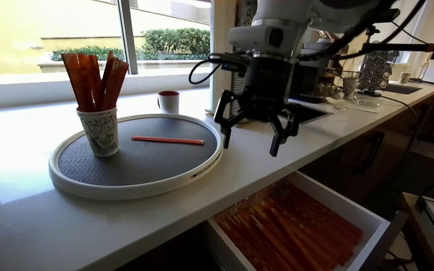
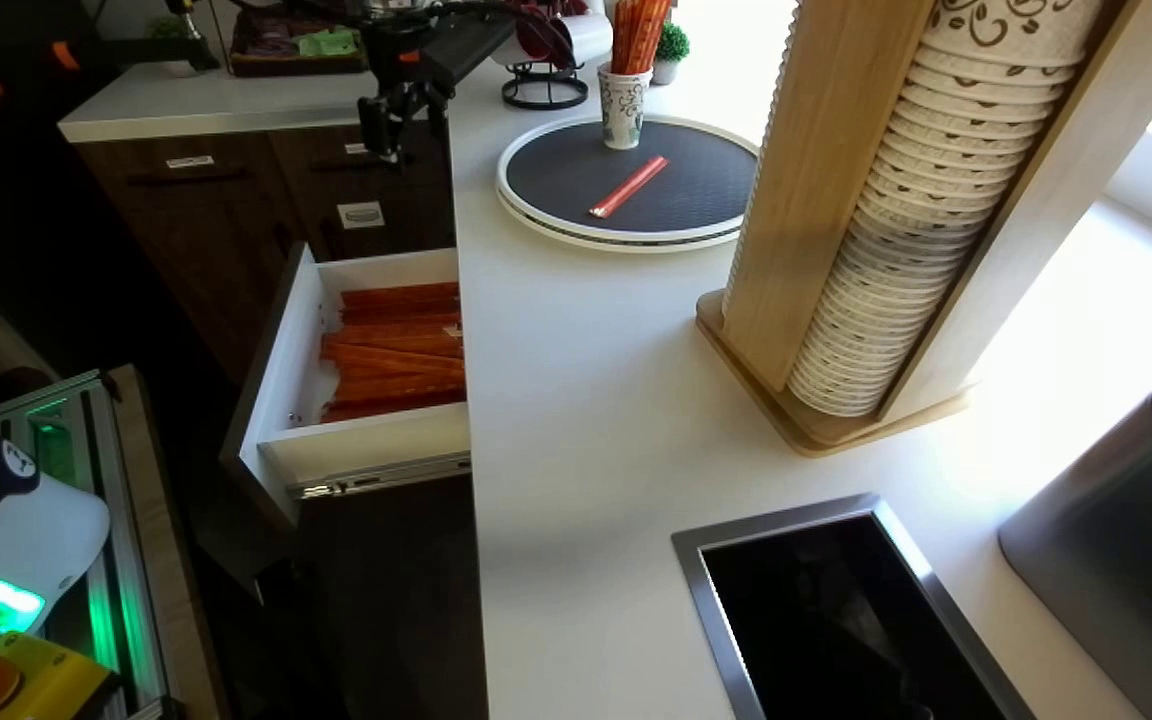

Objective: Put the items on the tray in the drawer

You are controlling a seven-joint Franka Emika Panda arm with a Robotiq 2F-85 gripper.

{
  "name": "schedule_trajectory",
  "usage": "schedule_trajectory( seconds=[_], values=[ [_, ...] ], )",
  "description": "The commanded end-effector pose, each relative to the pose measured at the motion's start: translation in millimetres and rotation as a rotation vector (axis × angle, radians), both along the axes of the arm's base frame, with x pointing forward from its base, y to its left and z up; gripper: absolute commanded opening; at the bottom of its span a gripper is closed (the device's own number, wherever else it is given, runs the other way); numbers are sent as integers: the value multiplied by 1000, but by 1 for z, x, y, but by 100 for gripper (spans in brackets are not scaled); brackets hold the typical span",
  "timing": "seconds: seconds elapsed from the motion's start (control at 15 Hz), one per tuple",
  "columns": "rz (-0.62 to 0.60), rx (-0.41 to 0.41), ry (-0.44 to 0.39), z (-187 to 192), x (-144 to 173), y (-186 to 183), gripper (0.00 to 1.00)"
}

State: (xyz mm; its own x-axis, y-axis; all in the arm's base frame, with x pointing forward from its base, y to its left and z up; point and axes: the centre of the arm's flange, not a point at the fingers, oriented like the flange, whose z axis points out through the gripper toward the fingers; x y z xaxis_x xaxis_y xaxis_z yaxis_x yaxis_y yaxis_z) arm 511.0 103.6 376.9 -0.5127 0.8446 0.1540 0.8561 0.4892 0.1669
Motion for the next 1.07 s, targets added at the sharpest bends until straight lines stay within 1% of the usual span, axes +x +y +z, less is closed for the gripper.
schedule_trajectory(
  seconds=[0.0,0.13,0.33,0.4,0.47,0.6,0.93,1.0],
  values=[
    [-184,89,5,33,25,-34,100],
    [-300,90,-6,43,46,-53,100],
    [-482,69,-6,55,74,-69,100],
    [-541,93,6,57,80,-70,100],
    [-456,88,-30,54,57,-73,100],
    [-513,99,-24,55,68,-75,100],
    [-536,101,-14,52,73,-74,100],
    [-579,82,-12,51,86,-71,100]
  ],
)
